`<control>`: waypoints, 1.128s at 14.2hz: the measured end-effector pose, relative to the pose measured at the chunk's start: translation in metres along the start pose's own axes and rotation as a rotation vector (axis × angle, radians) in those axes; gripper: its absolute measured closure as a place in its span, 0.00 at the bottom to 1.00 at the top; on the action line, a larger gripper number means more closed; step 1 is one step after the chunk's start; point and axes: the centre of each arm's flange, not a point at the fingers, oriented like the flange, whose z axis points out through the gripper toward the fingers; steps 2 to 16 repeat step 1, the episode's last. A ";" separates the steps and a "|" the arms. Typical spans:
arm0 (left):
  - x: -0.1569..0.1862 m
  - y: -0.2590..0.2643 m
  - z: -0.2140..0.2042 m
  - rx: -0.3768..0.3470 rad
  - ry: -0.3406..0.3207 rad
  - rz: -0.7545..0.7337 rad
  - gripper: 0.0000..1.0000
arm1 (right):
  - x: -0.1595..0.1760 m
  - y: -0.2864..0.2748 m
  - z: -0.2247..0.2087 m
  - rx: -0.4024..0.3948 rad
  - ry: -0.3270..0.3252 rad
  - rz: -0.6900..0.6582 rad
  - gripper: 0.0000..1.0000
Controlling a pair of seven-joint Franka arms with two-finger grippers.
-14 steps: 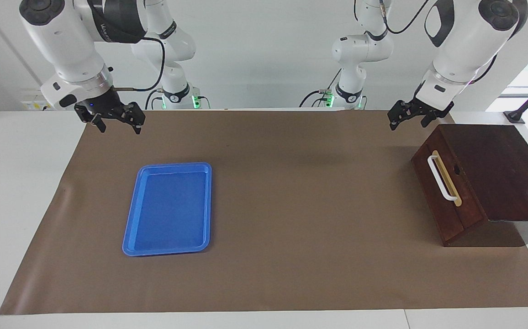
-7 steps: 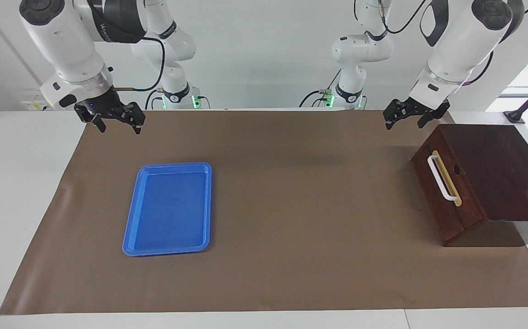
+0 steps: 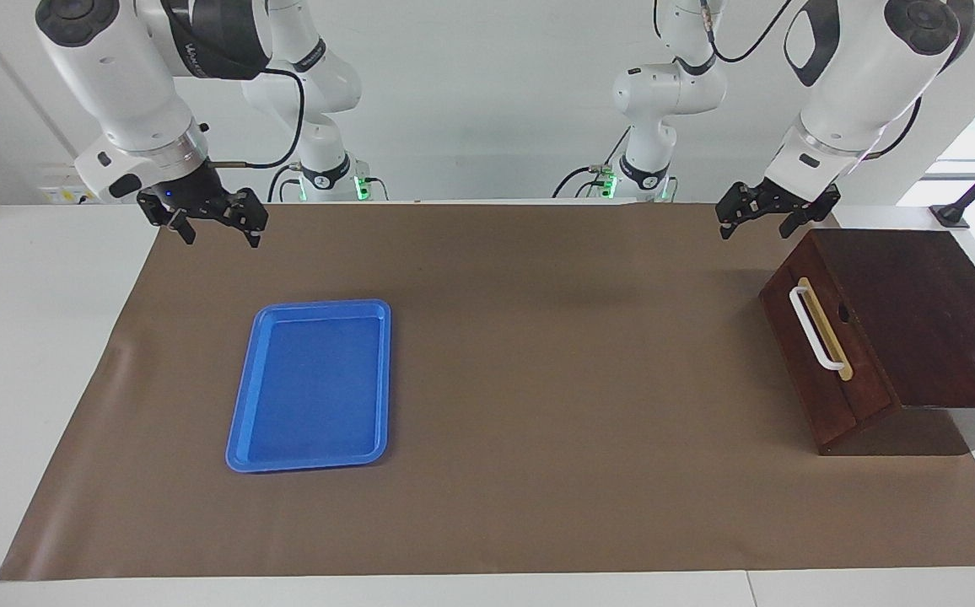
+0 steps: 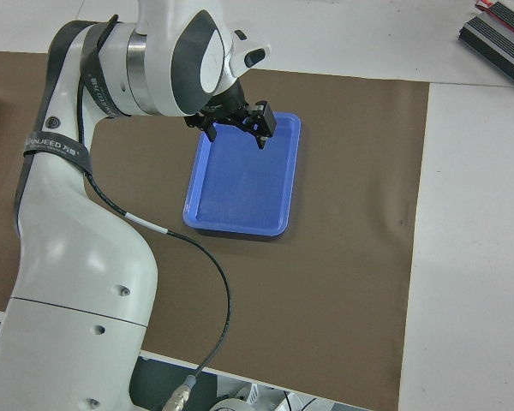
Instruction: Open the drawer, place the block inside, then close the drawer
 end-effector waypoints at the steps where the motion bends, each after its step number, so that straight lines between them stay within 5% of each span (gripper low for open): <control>1: 0.000 0.000 0.000 0.000 0.000 -0.001 0.00 | 0.000 0.000 0.000 0.000 0.000 0.000 0.00; 16: 0.000 0.000 0.000 0.000 0.000 -0.001 0.00 | 0.000 0.000 0.000 0.000 0.000 0.000 0.00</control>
